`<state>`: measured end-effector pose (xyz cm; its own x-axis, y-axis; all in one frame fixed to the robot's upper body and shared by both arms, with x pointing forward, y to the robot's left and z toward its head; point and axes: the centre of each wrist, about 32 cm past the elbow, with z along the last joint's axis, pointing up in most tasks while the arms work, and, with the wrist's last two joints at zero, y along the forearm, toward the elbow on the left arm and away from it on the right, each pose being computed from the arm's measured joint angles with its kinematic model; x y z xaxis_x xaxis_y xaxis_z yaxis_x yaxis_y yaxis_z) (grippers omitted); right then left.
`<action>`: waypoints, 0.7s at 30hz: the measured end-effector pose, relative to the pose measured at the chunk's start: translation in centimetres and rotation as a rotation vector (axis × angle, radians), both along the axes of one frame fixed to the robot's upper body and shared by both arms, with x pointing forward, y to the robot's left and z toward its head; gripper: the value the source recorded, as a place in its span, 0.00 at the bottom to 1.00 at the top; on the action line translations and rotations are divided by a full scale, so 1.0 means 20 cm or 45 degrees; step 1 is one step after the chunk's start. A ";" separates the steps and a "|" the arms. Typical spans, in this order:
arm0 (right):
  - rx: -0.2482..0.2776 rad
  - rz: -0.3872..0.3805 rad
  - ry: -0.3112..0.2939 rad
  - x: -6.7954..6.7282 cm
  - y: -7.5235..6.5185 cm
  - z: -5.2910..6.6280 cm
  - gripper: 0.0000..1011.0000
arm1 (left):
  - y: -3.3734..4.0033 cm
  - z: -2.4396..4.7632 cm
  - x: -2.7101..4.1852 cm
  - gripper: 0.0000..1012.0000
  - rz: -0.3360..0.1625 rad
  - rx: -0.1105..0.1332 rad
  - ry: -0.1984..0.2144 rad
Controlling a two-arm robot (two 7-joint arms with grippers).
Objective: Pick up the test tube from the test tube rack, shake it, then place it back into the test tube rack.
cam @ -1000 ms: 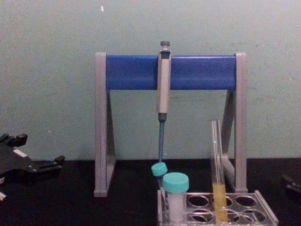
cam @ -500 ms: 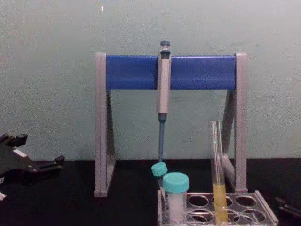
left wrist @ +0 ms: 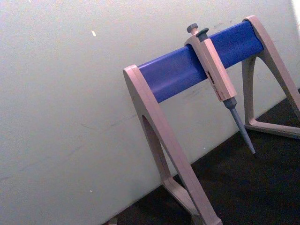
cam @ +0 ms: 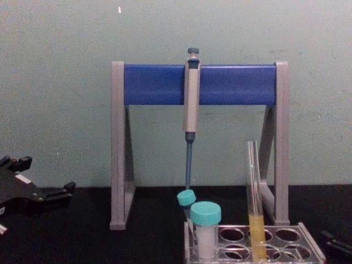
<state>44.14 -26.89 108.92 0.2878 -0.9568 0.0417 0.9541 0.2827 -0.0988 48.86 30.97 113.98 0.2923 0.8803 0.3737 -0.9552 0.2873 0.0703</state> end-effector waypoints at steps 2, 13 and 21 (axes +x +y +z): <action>0.000 0.000 0.000 0.00 0.00 0.00 0.99 | 0.000 0.000 0.000 1.00 0.000 0.000 0.000; -0.001 -0.001 0.000 0.00 0.00 0.00 0.99 | 0.000 0.000 0.000 1.00 0.000 0.000 0.000; 0.000 -0.002 -0.001 0.00 0.00 0.00 0.99 | 0.000 0.000 0.000 1.00 0.000 0.000 0.000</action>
